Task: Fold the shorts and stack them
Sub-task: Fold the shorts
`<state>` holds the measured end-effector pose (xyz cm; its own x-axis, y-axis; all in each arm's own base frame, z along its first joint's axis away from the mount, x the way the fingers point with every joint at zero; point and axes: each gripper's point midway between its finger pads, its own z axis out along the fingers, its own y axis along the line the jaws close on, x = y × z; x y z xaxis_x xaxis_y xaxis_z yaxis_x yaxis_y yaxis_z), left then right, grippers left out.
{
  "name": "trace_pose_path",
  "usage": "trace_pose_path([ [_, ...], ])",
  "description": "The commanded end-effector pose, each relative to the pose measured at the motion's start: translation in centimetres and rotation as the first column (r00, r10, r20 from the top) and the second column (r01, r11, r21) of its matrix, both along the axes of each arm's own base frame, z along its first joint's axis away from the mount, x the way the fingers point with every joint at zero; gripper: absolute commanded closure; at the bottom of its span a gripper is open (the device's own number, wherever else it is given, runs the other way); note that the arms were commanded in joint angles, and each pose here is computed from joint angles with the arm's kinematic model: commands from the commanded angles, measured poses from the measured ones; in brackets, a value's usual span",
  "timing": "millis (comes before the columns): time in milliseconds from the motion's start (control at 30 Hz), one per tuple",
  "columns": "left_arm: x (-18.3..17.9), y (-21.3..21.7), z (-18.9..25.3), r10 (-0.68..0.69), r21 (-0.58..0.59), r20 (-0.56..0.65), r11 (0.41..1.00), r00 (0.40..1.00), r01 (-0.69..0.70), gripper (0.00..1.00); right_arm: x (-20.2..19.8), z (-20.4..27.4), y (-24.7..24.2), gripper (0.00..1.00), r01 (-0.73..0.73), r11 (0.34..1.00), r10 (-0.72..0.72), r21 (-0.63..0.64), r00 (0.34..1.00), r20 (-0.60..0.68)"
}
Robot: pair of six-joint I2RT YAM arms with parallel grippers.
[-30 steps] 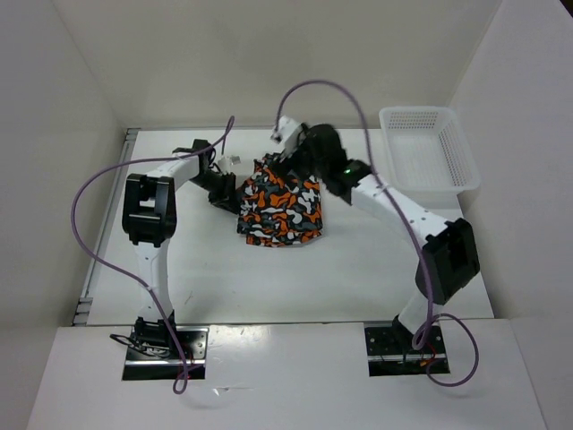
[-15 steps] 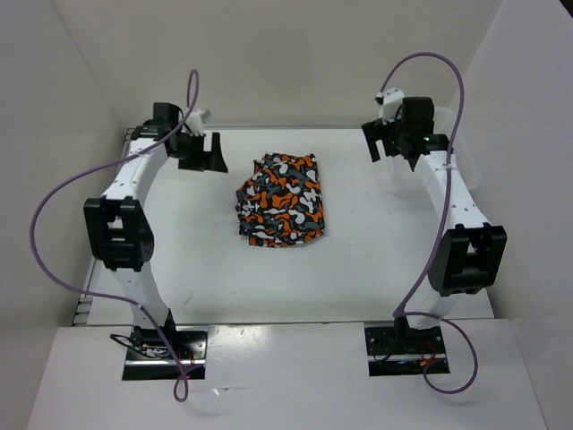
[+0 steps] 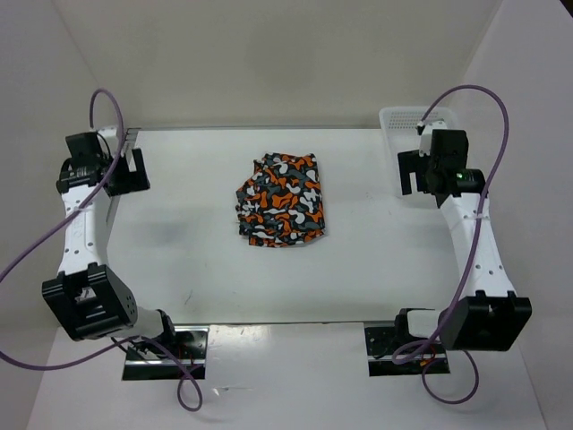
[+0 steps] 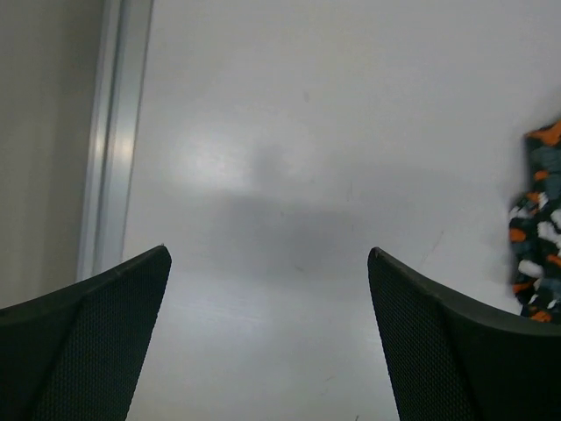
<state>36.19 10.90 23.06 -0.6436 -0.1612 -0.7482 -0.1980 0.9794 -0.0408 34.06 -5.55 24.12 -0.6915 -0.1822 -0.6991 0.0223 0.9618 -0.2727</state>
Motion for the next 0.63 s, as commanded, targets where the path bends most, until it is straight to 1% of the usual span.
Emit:
trace_pose_path([
  [0, -1.8, -0.2, -2.1, -0.002, -0.040, -0.046, 0.999, 0.999, 0.000, 0.00, -0.8, 0.1, -0.7, 0.00, 0.062, 0.998, -0.062, -0.017, 0.998, 0.028],
  [100, -2.1, -0.2, -1.7, 0.000, -0.043, -0.032, 0.999, 0.999, -0.001, 0.00, -0.6, 0.3, -0.7, 0.00, 0.063, 0.998, -0.062, -0.016, 0.996, 0.060],
  [200, -2.3, -0.4, -1.8, -0.009, -0.054, -0.037, 0.998, 0.999, 0.007, 0.00, -0.7, 0.0, -0.7, 0.00, 0.063, 0.998, -0.062, -0.016, 0.996, 0.065],
  [333, -2.3, -1.0, -1.1, -0.029, -0.064, -0.010, 0.998, 1.000, 0.029, 0.00, -0.7, 0.2, -0.2, 0.00, 0.039, 0.999, -0.039, 0.003, 0.994, 0.101],
  [467, -2.9, -1.4, -1.5, -0.036, -0.076, -0.022, 0.996, 0.999, 0.034, 0.00, -0.9, 0.0, 0.5, 0.00, 0.010, 1.000, -0.012, 0.025, 0.994, 0.108],
  [600, -3.2, -1.7, -1.1, -0.043, -0.078, -0.011, 0.996, 0.999, 0.042, 0.00, -1.0, -0.2, 1.1, 0.00, -0.021, 0.999, 0.015, 0.048, 0.992, 0.124],
])
